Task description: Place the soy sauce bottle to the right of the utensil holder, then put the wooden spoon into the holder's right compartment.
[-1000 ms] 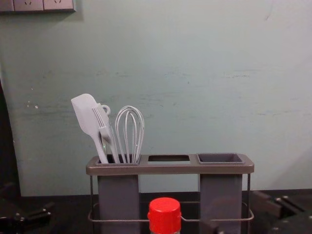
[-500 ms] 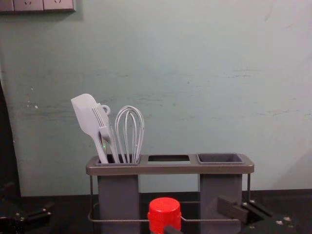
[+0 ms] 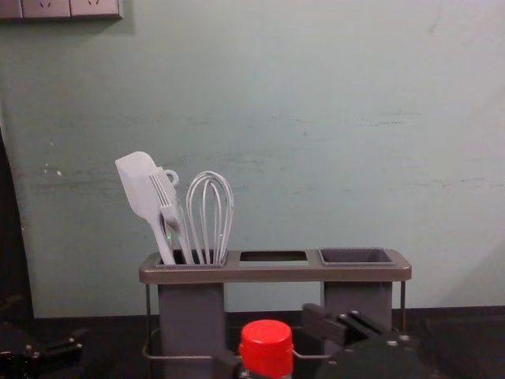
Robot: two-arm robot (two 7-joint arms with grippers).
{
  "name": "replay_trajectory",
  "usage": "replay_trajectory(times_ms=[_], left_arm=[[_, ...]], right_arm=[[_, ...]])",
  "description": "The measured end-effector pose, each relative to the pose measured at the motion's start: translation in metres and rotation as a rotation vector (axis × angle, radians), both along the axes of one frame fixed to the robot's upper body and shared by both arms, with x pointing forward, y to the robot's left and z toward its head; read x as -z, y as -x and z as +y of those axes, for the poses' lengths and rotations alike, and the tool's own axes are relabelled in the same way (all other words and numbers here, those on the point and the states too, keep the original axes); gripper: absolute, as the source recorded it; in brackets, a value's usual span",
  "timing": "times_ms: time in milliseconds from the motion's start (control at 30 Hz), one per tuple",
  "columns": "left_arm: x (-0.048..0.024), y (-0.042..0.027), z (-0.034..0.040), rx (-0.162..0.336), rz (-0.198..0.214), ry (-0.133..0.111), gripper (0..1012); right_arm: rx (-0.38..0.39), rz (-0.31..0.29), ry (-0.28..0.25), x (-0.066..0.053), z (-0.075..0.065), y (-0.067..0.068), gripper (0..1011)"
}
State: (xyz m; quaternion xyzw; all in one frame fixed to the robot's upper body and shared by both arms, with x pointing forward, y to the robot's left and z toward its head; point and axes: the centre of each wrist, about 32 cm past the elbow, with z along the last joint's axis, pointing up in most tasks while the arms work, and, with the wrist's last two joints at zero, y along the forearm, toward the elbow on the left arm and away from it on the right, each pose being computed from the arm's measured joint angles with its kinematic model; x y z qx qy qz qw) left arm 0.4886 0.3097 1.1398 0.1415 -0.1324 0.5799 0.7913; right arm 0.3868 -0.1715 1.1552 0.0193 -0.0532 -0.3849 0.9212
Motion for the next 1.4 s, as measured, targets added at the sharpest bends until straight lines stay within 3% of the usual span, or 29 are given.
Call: replay_trajectory(times_ms=[267,467,1033,1400], left_arm=[[0.0,0.0,0.0,0.0,0.0,0.0,1000],[0.0,0.0,0.0,0.0,0.0,0.0,1000],[0.0,0.0,0.0,0.0,0.0,0.0,1000],[0.0,0.0,0.0,0.0,0.0,0.0,1000]], right_arm=[[-0.022,0.005,-0.01,0.005,0.01,-0.009,1000],[-0.021,0.008,-0.014,0.007,0.013,-0.011,908],[-0.018,0.004,-0.018,0.006,0.014,-0.008,383],[-0.011,-0.027,-0.071,-0.008,0.005,-0.001,378]])
